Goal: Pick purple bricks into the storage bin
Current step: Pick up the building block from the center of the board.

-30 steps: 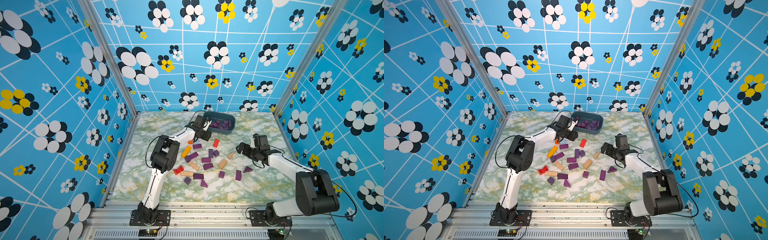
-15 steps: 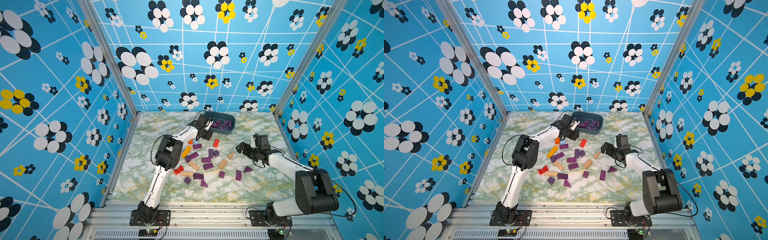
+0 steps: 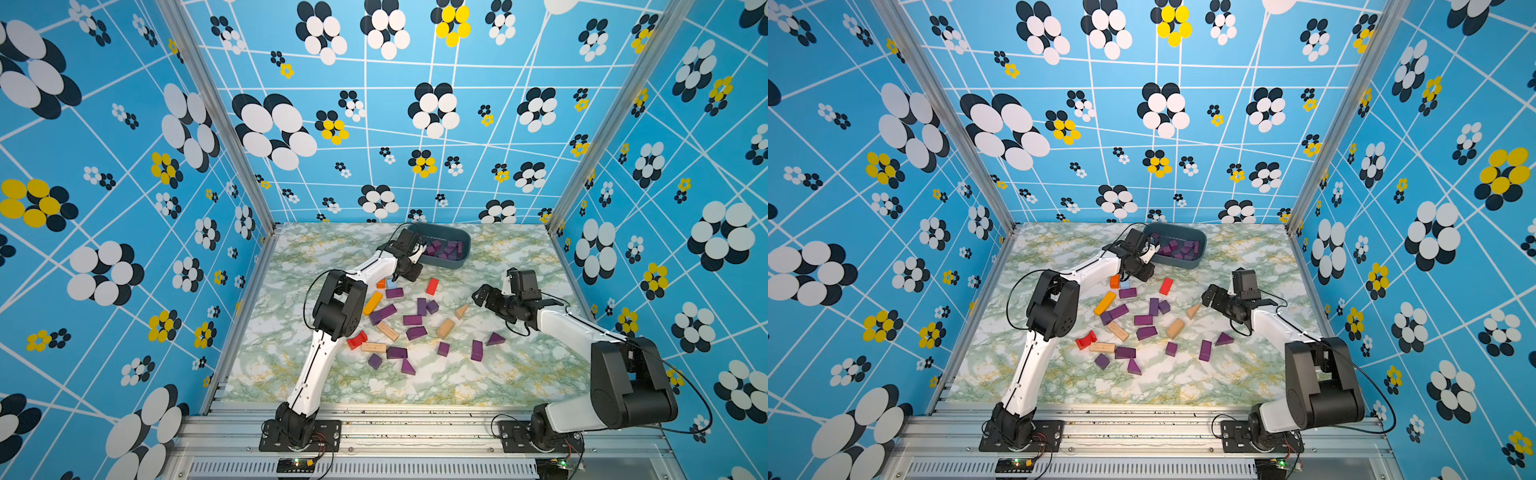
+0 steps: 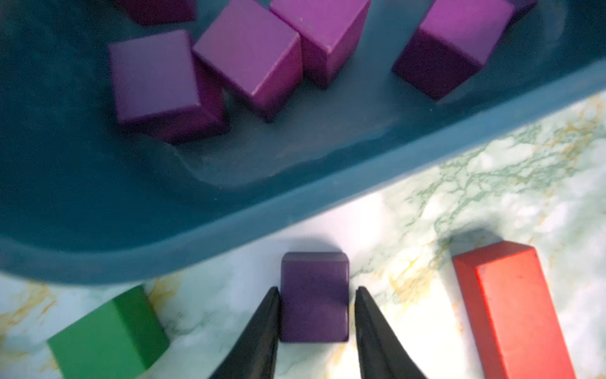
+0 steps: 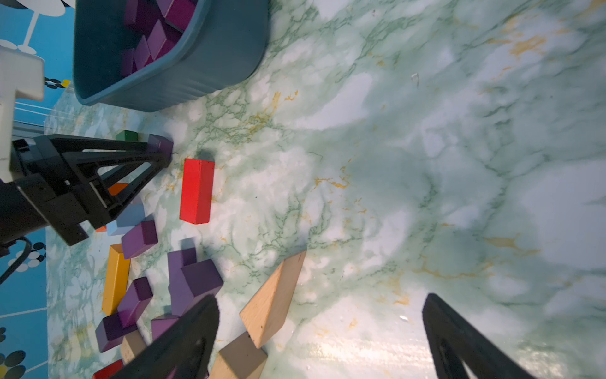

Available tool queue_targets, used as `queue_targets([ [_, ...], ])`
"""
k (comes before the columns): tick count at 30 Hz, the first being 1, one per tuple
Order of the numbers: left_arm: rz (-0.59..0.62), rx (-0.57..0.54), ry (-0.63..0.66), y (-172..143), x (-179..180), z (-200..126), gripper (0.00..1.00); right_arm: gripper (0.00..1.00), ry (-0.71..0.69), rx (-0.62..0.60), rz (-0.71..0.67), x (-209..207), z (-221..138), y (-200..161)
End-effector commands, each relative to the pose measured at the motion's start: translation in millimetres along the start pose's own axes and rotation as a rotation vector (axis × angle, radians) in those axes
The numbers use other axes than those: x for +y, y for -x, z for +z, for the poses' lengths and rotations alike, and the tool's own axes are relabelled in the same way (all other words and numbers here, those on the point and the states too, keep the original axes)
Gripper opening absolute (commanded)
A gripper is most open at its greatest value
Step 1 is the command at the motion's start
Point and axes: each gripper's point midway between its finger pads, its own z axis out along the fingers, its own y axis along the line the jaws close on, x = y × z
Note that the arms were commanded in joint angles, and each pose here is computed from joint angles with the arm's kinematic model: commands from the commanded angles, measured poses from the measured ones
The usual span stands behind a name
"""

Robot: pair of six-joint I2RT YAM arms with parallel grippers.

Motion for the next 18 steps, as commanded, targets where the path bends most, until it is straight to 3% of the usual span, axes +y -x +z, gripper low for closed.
queue_targets([
  [1, 0.021, 0.054, 0.003, -12.0, -4.0, 9.8, 0.34, 0.99, 0.010, 0.007, 0.014, 0.3, 0.8, -0.5],
  [8, 0.023, 0.035, 0.020, -8.0, -6.4, -4.2, 0.31, 0.99, -0.002, -0.011, 0.028, -6.5, -2.8, 5.7],
  [18, -0.037, -0.093, -0.016, 19.8, -17.3, -57.4, 0.32, 0.99, -0.004, -0.015, 0.046, -8.9, -1.8, 8.6],
])
